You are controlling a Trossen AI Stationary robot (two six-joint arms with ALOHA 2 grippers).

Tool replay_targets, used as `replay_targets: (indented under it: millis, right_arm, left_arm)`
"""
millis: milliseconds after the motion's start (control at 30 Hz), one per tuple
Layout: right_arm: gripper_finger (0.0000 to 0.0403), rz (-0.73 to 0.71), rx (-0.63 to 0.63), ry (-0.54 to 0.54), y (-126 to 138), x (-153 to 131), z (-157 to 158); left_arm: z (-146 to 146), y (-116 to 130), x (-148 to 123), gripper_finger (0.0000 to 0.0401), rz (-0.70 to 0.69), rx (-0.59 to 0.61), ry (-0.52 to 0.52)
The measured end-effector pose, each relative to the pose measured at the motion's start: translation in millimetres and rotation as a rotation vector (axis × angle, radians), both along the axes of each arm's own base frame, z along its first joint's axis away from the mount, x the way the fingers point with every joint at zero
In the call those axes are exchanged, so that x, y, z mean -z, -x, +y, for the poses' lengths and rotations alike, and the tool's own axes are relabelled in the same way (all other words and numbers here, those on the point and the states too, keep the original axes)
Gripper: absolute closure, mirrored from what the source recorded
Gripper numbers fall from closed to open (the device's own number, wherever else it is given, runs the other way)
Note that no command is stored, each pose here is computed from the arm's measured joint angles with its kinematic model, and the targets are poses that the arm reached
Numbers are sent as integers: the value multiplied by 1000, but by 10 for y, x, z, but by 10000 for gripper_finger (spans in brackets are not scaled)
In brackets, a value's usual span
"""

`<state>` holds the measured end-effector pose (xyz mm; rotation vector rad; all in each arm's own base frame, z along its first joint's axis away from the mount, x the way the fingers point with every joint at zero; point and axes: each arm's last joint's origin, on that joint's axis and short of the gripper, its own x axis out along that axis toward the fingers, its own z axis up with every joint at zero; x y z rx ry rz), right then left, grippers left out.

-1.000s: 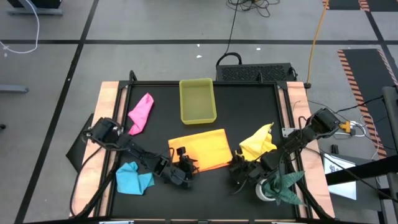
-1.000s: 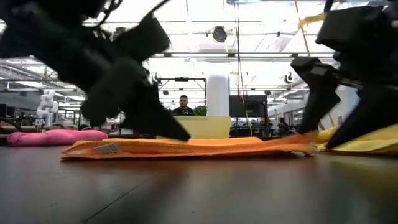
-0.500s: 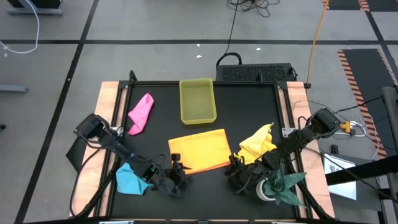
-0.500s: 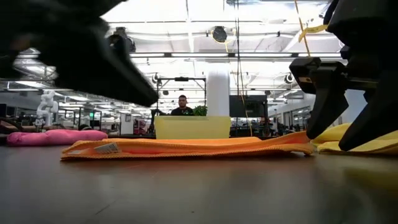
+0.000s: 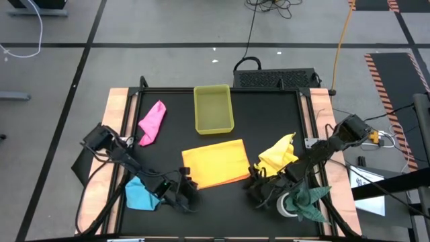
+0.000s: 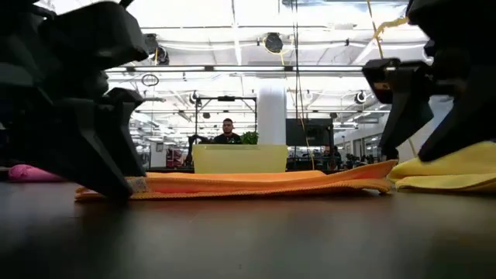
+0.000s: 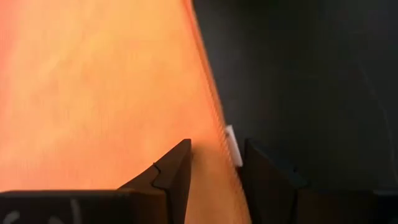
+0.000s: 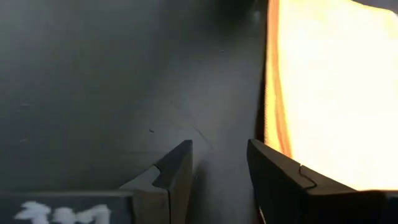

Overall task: Fold microfiber towels
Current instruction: Fold the orange towel

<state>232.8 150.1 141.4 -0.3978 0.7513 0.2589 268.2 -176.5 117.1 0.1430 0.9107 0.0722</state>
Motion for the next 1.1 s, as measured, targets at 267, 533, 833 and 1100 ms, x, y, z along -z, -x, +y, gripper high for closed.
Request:
replay_targets:
  millis: [267, 533, 833, 1100]
  right_arm:
    - [259, 12, 131, 39, 139, -172, -121]
    - [234, 36, 161, 154, 70, 81, -101]
    - [155, -50, 108, 250, -112, 336, -17]
    - [173, -97, 189, 454, -237, 453, 15]
  left_arm:
    - [-22, 113, 1, 251, 39, -59, -14]
    - [-15, 129, 9, 337, 51, -83, -6]
    - [-19, 119, 9, 381, 35, -94, 6]
    - [-22, 114, 8, 393, 29, -95, 9]
